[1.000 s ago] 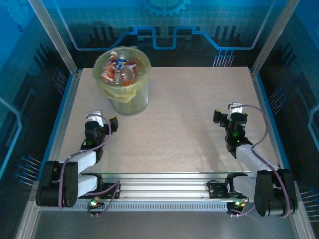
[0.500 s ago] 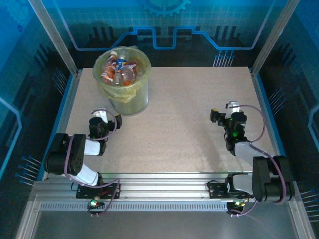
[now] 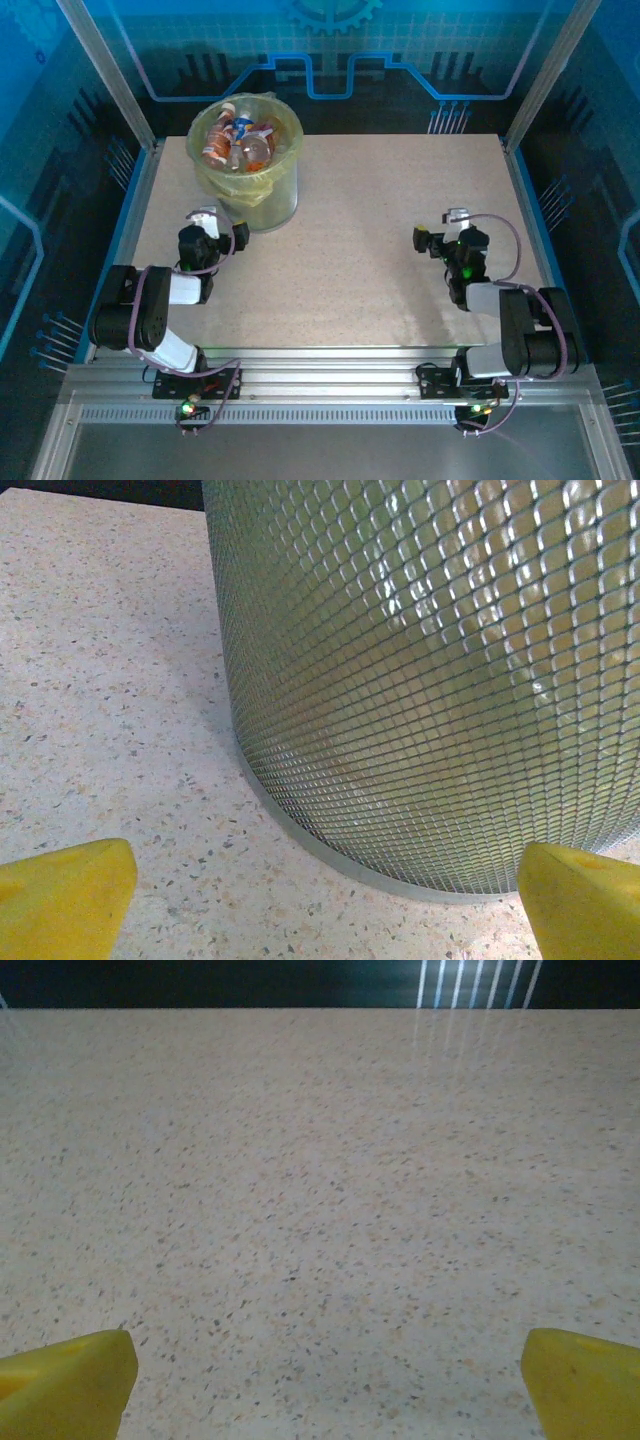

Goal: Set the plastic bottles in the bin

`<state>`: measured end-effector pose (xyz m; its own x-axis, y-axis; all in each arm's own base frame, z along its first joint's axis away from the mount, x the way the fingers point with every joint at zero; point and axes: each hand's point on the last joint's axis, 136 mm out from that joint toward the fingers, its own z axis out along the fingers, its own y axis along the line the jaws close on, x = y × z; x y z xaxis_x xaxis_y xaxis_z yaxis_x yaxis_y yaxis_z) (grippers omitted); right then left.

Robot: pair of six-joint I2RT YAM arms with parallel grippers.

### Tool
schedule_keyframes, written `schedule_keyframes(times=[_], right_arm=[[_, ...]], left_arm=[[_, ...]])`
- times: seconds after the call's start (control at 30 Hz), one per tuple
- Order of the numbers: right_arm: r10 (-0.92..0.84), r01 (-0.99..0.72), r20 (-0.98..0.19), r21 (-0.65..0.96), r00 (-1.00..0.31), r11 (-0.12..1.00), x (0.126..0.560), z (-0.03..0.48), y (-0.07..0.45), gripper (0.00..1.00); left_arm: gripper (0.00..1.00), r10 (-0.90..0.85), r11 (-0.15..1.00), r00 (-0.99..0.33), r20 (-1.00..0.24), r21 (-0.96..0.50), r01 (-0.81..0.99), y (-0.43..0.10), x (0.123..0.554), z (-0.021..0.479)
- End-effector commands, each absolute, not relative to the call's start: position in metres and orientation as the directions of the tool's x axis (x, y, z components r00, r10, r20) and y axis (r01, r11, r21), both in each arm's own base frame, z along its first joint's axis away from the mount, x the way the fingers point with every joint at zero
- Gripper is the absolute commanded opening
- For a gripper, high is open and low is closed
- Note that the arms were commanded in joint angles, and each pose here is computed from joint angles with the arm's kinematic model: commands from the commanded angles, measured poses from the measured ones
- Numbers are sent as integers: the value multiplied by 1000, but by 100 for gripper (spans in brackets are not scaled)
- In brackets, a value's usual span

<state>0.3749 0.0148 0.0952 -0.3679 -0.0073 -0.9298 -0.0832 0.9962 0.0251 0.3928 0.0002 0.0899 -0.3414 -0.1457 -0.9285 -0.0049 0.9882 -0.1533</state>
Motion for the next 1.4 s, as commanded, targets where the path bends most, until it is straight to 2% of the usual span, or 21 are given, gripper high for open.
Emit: schedule_keyframes(times=[0.0,0.17,0.93,1.37], right_arm=[[-58,-171,-942,-1,-329,985,387,102,29,100],[-113,-299,-932,-5,-345,954,390,97,50,100],[-113,-300,-932,-5,-344,954,390,98,50,100],[-112,-299,-932,-4,-345,954,390,98,50,100]], left_arm=[[99,-121,990,-332,-935,-140,33,-4,397,95],[99,-120,990,-333,-935,-139,34,-5,397,95],[99,-84,993,-335,-939,-106,46,-11,397,94],[99,-76,997,-320,-944,-71,-26,-3,397,95]])
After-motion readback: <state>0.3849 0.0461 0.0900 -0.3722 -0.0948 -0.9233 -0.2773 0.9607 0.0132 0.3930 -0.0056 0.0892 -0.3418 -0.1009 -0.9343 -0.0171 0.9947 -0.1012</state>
